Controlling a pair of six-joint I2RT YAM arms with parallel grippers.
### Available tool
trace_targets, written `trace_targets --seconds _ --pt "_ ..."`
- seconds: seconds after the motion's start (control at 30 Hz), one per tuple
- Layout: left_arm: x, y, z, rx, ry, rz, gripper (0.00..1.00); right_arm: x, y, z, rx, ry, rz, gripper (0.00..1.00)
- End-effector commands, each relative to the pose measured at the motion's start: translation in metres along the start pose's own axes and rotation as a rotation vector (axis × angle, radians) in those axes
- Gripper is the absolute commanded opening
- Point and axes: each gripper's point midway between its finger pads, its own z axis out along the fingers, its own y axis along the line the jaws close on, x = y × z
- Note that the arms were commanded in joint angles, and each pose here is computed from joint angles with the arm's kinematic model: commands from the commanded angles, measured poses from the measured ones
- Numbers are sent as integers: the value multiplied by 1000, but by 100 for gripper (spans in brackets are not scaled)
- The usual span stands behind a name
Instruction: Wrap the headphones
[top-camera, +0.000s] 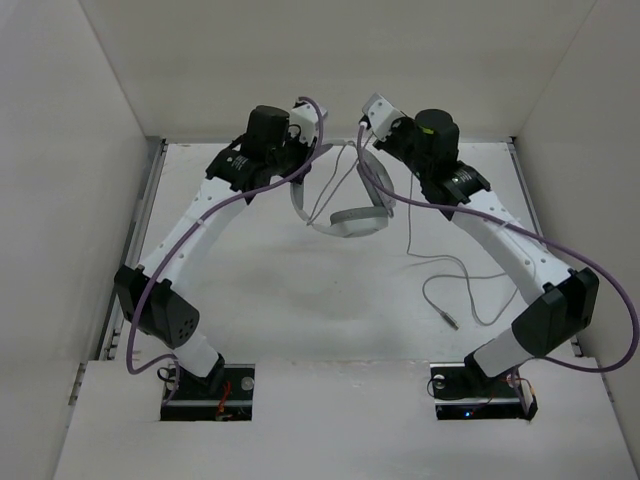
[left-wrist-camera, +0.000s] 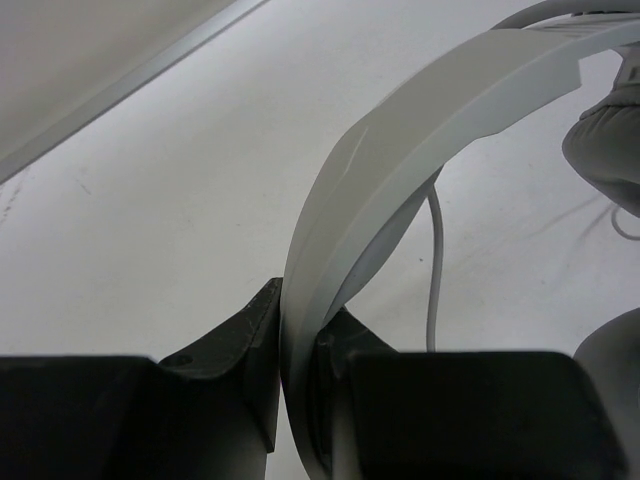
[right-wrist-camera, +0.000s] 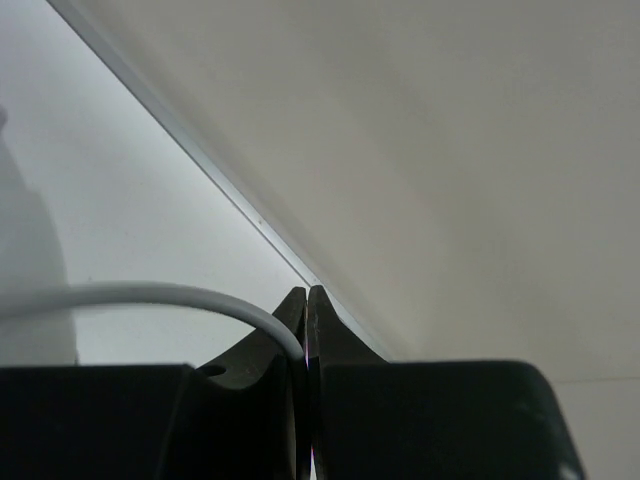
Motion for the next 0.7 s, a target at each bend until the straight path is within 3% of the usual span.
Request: trace_targets --seconds 0.0,0.37,0.67 --pt "-6 -34 -15 152 -19 -27 0 -40 -40 -1 127 -108 26 9" --pt "-8 -55 -25 249 -7 -20 0 -39 -37 12 111 -112 48 9" --pt "-41 -55 -48 288 -100 -51 0 -8 -22 25 10 -89 252 15"
